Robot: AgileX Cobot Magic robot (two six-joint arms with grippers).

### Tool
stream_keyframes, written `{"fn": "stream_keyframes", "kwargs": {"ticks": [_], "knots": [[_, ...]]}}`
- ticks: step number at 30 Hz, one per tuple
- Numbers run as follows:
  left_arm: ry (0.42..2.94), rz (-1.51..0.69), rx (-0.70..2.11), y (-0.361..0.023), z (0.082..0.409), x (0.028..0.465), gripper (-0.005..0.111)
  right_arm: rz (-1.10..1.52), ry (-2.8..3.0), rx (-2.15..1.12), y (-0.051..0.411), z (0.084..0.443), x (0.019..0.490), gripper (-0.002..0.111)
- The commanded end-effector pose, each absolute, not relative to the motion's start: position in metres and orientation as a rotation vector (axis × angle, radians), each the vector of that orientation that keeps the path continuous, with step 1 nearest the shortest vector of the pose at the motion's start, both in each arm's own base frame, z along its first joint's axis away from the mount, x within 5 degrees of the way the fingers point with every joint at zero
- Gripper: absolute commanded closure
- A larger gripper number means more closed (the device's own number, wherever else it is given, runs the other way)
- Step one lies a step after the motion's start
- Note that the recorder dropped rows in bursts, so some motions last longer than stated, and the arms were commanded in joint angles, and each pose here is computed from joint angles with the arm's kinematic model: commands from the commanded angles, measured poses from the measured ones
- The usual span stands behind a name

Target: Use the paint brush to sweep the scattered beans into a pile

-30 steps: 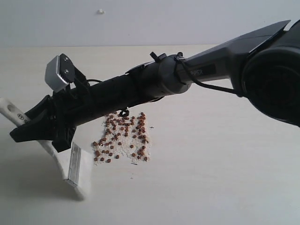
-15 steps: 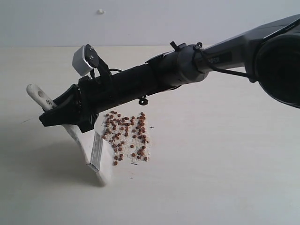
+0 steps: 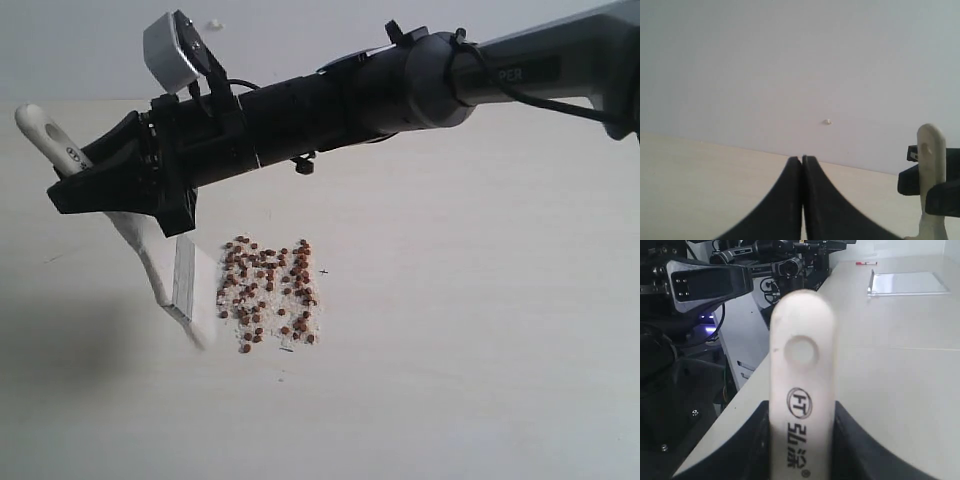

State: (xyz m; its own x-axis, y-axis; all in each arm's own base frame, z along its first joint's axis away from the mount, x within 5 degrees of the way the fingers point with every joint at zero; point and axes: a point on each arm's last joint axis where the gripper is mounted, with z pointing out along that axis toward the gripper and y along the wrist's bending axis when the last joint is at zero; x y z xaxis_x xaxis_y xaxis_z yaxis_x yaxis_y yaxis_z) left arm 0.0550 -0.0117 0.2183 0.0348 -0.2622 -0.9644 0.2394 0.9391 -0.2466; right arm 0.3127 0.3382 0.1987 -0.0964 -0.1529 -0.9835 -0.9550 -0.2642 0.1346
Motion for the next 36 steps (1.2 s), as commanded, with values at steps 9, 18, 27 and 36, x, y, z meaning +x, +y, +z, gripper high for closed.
{"fn": "stream_keyframes", "kwargs": {"ticks": [9, 18, 27, 36], "knots": [[1.491, -0.388, -0.016, -0.012, 0.217, 0.055, 0.107, 1.35, 1.242, -1.396, 0.343, 0.185, 0.328, 0.108], [1.491, -0.388, -0.016, -0.012, 0.217, 0.055, 0.107, 1.389, 1.136, -1.408, 0.351, 0.192, 0.335, 0.108], [1.491, -0.388, -0.016, -0.012, 0.217, 0.055, 0.107, 1.386, 1.193, -1.403, 0.353, 0.172, 0.339, 0.108], [1.491, -0.388, -0.016, -0.012, 0.217, 0.055, 0.107, 1.284, 1.313, -1.383, 0.354, 0.152, 0.349, 0.108]]}}
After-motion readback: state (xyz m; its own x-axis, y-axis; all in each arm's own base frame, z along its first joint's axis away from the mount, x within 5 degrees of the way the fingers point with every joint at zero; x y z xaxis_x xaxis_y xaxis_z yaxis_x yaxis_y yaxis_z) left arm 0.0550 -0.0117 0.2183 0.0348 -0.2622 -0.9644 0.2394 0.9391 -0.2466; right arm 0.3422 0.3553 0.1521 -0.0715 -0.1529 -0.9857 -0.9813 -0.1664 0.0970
